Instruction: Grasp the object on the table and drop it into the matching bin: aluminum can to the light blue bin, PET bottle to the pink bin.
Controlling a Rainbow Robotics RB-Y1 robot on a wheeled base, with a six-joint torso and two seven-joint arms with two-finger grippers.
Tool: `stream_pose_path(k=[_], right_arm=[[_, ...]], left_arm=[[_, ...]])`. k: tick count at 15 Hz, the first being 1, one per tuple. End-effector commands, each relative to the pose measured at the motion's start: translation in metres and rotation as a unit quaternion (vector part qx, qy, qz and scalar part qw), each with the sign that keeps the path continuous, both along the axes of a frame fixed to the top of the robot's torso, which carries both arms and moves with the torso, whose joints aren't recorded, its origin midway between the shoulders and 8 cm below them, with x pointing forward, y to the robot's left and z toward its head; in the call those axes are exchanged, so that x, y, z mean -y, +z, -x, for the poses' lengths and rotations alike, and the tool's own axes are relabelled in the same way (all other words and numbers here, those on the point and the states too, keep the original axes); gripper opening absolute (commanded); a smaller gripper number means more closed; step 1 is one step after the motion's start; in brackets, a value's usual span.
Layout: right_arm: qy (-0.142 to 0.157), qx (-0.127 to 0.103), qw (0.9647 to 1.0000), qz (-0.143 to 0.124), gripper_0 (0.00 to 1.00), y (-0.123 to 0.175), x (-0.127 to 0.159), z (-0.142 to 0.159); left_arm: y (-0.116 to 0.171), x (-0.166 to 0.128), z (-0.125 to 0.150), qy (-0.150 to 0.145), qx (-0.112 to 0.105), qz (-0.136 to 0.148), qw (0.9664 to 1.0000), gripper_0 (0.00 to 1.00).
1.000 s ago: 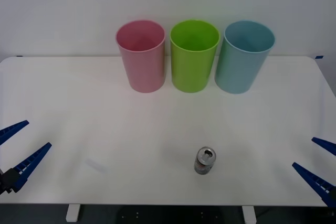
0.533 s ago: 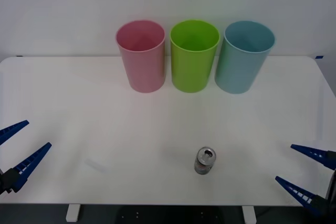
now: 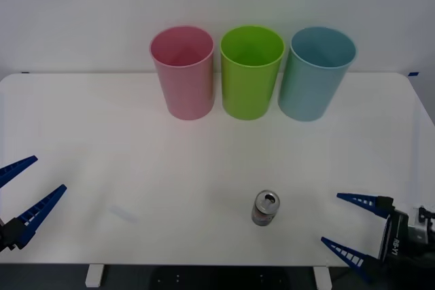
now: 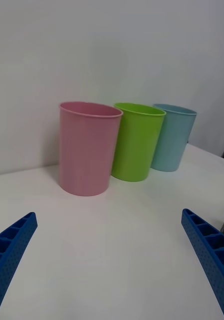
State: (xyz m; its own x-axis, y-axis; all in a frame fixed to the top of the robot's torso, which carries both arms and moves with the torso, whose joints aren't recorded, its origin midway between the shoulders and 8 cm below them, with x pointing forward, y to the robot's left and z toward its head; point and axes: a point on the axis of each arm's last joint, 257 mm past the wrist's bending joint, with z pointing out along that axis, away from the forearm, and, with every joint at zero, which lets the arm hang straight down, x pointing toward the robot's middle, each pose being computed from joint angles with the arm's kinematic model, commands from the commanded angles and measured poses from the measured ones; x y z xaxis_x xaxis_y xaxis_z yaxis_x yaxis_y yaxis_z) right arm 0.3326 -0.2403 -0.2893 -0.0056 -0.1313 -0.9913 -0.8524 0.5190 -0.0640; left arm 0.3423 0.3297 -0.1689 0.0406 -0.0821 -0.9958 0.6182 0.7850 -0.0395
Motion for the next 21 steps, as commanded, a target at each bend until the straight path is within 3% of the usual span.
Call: stream_pose_path(k=[1, 21], right_arm=[[0.014, -0.011, 0.9998, -0.001, 1.0, -0.014, -0.015, -0.005], [0.038, -0.002, 0.9992, -0.009, 1.0, -0.043, -0.136, -0.039]], left_arm=[[0.0, 0.0, 0.0, 0.0, 0.0, 0.0, 1.0, 1.0], [0.0, 0.0, 0.0, 0.0, 0.0, 0.0, 1.0, 1.0]])
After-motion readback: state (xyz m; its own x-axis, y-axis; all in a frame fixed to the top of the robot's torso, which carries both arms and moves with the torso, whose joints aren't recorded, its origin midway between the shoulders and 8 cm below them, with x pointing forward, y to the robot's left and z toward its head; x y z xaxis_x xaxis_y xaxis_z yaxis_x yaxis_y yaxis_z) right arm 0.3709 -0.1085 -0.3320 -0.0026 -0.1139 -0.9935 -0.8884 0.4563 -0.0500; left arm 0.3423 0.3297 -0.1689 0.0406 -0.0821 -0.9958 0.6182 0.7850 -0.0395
